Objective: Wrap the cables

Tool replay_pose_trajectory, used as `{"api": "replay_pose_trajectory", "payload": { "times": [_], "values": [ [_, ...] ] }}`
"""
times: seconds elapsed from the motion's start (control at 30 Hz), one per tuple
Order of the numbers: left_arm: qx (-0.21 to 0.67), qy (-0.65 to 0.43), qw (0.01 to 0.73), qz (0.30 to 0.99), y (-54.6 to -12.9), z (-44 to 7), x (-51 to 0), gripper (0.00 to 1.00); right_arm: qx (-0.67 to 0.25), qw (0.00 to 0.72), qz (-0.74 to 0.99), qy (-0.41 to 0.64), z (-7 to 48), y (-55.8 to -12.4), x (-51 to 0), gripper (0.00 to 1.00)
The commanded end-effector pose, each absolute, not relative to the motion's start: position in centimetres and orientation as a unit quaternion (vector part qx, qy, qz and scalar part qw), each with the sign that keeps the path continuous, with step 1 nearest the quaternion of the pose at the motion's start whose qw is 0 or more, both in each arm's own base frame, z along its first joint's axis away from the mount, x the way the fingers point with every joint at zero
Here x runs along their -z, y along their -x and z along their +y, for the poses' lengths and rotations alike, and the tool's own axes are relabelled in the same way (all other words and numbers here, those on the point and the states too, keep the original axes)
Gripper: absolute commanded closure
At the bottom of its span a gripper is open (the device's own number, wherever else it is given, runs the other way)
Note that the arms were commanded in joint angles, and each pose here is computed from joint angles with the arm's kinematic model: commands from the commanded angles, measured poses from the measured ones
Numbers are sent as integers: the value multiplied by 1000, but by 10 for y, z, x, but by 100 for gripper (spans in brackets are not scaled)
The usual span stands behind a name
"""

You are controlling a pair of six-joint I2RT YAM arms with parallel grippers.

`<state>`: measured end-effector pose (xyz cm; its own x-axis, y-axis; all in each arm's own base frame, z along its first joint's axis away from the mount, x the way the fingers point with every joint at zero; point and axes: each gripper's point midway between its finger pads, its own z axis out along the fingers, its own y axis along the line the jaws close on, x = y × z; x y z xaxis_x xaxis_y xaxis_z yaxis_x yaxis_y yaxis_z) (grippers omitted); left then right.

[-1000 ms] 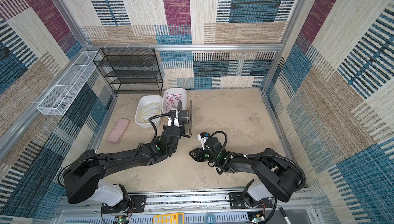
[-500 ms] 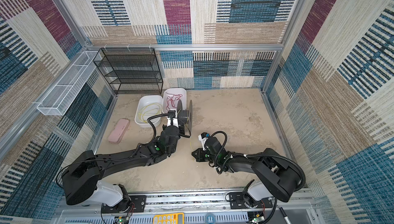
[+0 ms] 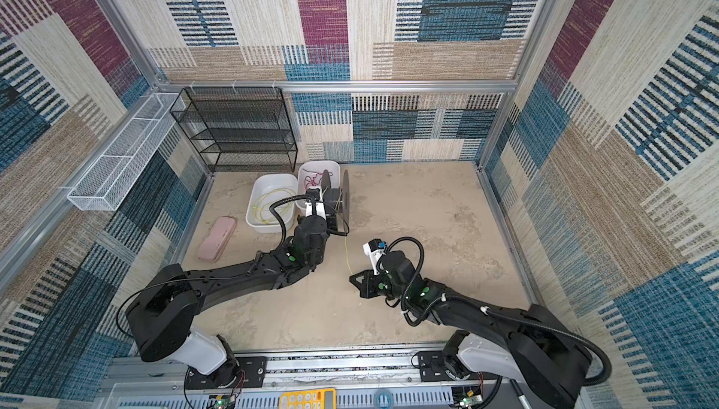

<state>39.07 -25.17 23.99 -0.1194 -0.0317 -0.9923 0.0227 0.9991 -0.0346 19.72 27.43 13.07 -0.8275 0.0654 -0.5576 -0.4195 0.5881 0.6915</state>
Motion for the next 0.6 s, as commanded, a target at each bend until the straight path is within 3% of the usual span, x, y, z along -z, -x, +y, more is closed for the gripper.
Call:
{"api": "replay_pose_trajectory", "payload": {
  "times": [0.0, 0.37, 0.57],
  "values": [
    [13, 6, 701, 713, -402, -256, -264, 100, -428, 285, 850, 115, 264, -190, -148, 100],
    [-34, -27, 703, 710, -426, -267, -234, 100, -474, 349, 794, 156, 264, -182, -249, 100],
    [-10, -44, 717, 696, -422, -273, -247, 100, -446, 348, 805, 177, 260, -181, -256, 100]
  ]
}}
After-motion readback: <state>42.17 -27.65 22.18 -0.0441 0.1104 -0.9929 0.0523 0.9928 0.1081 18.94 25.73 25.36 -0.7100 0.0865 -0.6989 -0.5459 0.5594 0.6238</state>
